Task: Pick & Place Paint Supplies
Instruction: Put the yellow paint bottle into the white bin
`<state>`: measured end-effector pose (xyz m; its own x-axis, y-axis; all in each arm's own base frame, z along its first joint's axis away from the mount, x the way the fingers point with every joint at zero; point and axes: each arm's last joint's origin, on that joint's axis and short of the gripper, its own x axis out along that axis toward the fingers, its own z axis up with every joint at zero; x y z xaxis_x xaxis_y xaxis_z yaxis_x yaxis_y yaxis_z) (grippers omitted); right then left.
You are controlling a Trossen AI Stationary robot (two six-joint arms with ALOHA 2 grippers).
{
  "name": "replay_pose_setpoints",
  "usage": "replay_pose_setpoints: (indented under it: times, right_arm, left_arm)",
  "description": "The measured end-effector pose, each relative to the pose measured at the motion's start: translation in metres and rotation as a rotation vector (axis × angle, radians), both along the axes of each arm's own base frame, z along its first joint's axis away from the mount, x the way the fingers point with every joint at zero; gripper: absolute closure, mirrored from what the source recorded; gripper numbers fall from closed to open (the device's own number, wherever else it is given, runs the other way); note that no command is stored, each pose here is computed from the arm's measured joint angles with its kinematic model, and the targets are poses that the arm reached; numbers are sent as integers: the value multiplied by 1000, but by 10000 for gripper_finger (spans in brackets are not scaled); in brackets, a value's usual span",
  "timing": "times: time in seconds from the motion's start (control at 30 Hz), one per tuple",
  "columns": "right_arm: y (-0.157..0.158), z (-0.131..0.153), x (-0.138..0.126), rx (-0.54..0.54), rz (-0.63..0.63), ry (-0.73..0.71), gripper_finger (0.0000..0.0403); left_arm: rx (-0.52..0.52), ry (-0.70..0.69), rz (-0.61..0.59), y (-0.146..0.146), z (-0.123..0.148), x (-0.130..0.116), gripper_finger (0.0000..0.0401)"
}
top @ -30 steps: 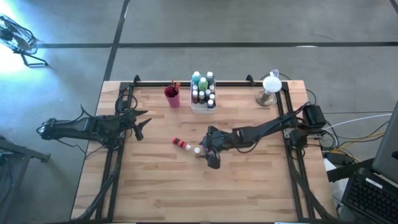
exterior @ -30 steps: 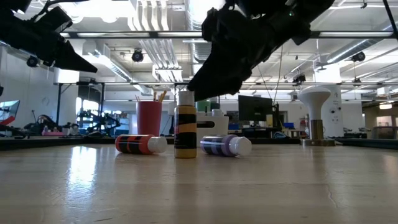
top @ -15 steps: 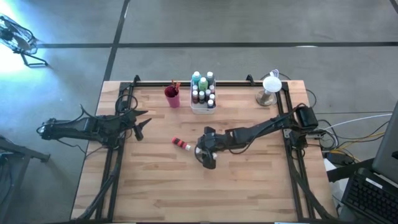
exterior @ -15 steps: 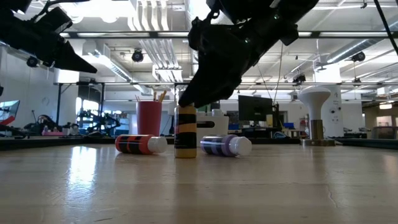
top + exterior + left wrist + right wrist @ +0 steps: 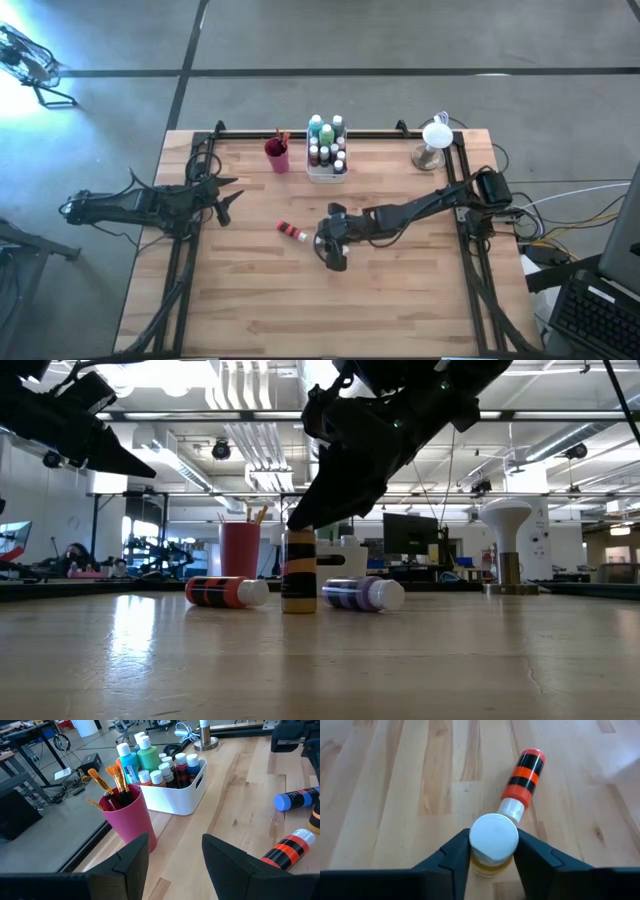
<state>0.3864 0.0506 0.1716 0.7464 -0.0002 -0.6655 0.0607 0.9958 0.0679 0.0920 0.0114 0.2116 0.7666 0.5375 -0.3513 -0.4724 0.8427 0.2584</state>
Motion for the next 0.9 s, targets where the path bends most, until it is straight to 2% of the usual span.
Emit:
replay_pose_setpoints:
  times: [0.07, 0.4, 0.73, 0.9]
  right_arm:
    - [0, 0, 0, -1, -1, -2, 293]
    - [-1, 7, -1, -15, 2, 9, 295]
    - [-8, 64, -8, -199, -60, -17, 295]
    - [-26, 95, -13, -226, -101, -63, 295]
  left_arm:
    - [0, 0, 0, 0, 0, 0, 213]
    - [0, -1, 0, 0, 0, 0, 213]
    - [0, -1, 0, 0, 0, 0, 213]
    - [0, 0, 0, 0, 0, 0, 213]
